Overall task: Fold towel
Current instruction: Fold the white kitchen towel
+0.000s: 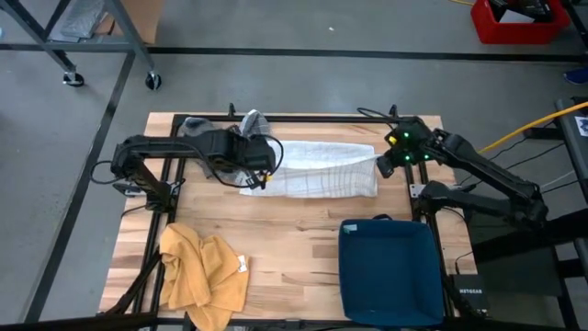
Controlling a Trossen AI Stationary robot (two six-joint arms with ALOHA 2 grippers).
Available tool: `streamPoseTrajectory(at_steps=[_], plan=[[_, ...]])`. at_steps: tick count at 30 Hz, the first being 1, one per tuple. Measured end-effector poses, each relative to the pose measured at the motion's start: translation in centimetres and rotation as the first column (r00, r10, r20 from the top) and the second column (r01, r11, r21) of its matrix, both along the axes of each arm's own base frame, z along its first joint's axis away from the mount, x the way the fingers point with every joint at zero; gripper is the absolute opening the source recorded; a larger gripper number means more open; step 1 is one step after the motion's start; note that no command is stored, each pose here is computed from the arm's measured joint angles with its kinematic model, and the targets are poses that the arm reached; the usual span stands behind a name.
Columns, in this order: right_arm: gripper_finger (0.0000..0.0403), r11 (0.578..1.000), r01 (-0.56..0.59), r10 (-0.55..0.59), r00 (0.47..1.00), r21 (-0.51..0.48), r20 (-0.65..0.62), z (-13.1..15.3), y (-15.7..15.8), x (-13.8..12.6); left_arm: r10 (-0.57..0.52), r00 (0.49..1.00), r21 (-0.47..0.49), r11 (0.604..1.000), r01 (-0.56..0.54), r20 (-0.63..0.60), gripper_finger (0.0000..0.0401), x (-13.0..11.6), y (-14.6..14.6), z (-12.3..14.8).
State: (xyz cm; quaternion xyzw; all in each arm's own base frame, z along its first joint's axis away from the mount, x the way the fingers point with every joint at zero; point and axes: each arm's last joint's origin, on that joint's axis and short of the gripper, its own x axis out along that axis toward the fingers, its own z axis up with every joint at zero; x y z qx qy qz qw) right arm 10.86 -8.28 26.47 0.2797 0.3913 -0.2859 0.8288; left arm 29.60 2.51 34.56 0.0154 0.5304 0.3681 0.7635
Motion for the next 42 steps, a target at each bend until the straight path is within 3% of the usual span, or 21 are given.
streamPoseTrajectory(at_steps=[9, 22, 27, 35, 42], plan=[[0.0001, 0.993, 0.089, -0.1, 0.985, -0.081, -0.143, -1.0, -1.3, 0.8, 0.013, 1.0, 0.05, 0.999, -0.013, 0.01, 0.0, 1.0, 3.4, -3.1], [0.0002, 0.991, 0.018, -0.052, 0.965, -0.131, -0.255, -3.0, -3.7, 3.4, 0.126, 0.992, 0.055, 0.99, -0.126, 0.018, 0.0, 0.3, 7.4, -5.9], [0.0025, 0.99, 0.028, -0.069, 0.952, -0.138, -0.299, -3.6, -4.0, 3.7, 0.134, 0.991, 0.062, 0.989, -0.133, -0.01, 0.0004, -0.1, 8.6, -6.3], [0.0079, 0.98, 0.013, -0.085, 0.929, -0.199, -0.361, -3.8, -4.3, 3.7, 0.186, 0.982, 0.067, 0.98, -0.185, -0.007, 0.0068, -0.8, 10.5, -6.3], [0.0118, 0.957, 0.043, -0.165, 0.895, -0.288, -0.415, -3.7, -4.6, 3.5, 0.26, 0.962, 0.074, 0.961, -0.266, 0.086, 0.0123, -0.9, 12.3, -6.1]])
